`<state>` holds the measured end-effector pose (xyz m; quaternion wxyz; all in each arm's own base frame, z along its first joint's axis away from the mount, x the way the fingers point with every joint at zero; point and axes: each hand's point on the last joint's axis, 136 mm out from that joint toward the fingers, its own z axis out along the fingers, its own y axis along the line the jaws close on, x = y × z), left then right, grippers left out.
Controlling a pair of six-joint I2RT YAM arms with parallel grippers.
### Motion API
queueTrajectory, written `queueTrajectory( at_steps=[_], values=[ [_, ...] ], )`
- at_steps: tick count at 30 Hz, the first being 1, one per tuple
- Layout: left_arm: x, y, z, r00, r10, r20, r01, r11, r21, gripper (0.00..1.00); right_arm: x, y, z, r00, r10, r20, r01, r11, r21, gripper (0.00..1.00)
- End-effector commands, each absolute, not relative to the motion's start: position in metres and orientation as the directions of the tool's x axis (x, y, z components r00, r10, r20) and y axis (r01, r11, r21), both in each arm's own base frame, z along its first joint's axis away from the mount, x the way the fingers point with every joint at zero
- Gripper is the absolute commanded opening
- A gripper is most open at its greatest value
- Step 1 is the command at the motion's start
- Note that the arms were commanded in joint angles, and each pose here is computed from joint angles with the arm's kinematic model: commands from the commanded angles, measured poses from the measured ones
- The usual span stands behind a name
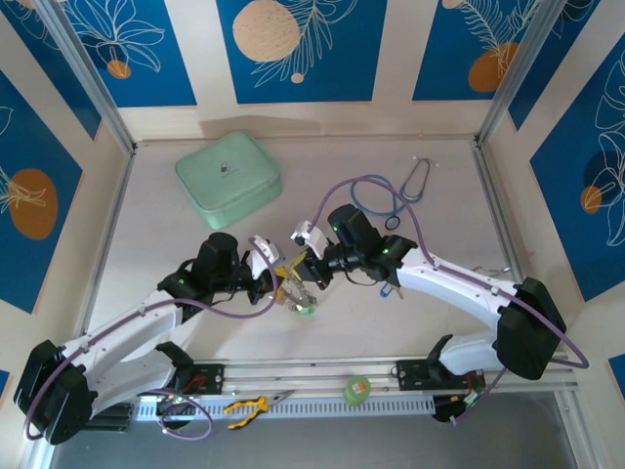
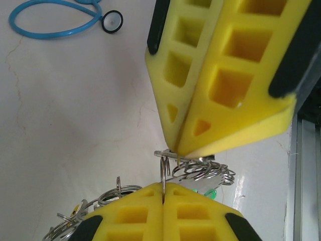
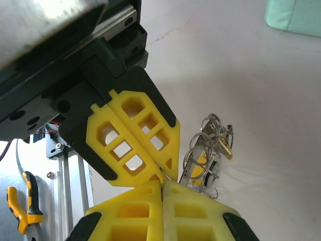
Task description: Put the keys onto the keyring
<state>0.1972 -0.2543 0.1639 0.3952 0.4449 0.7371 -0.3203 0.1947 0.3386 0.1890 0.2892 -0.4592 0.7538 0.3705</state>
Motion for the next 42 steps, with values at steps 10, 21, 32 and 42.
queueTrajectory(
  at_steps=[10,21,32,42],
  values=[
    [0.193,-0.263,0.179,-0.26,0.372,-0.891,0.926,0.356,-0.122,0.0,0.197,0.345,0.185,-0.385,-0.499,-0.776,-0.918,0.296,0.265,0.0],
    [0.193,-0.262,0.178,-0.26,0.375,-0.89,0.927,0.356,-0.12,0.0,0.198,0.346,0.191,-0.378,-0.473,-0.796,-0.919,0.297,0.26,0.0],
    [0.193,-0.262,0.179,-0.257,0.374,-0.891,0.927,0.357,-0.117,0.0,0.209,0.34,0.182,-0.403,-0.488,-0.775,-0.898,0.372,0.233,0.0],
    [0.193,-0.26,0.178,-0.252,0.38,-0.89,0.926,0.363,-0.107,0.0,0.221,0.329,0.181,-0.458,-0.456,-0.763,-0.86,0.443,0.252,0.0]
  ],
)
